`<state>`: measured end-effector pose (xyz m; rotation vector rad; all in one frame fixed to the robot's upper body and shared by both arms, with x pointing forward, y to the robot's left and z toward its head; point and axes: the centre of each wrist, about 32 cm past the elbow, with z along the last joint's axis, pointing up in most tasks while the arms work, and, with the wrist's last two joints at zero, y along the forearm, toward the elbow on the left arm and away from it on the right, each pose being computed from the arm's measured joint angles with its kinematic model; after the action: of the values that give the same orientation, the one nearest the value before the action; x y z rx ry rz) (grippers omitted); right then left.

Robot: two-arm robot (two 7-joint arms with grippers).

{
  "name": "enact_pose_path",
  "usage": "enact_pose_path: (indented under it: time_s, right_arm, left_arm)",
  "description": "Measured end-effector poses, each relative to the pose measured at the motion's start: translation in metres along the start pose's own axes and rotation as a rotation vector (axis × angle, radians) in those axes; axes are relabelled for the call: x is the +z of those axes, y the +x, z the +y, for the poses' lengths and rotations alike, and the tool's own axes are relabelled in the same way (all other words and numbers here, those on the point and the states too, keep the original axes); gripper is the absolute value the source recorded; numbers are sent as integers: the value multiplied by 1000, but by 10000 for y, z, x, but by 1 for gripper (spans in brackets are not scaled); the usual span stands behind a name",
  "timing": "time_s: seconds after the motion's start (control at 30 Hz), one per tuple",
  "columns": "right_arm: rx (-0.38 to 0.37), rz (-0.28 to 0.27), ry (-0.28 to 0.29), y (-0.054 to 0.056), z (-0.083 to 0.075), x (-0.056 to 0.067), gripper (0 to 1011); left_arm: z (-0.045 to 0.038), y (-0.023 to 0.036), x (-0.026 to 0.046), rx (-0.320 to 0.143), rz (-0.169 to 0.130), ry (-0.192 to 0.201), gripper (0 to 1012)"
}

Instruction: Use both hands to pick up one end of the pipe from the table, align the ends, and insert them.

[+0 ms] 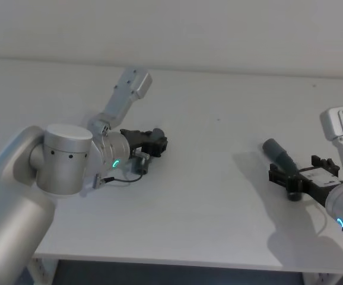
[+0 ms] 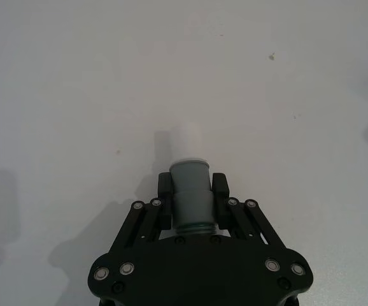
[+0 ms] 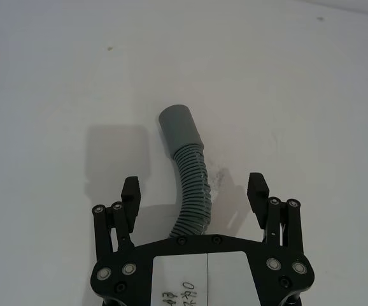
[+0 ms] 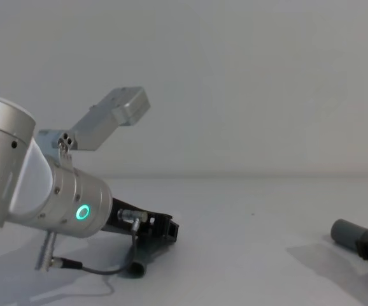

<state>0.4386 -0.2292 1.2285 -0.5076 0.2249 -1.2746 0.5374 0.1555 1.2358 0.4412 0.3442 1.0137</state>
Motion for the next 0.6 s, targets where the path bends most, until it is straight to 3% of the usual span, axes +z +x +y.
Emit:
enact_pose_path:
  time_s: [0.6]
  right_arm:
    - [-11,-6,-45,-8,138,-9,1004]
  left_arm:
    - [0,0,0,0,0,0,368]
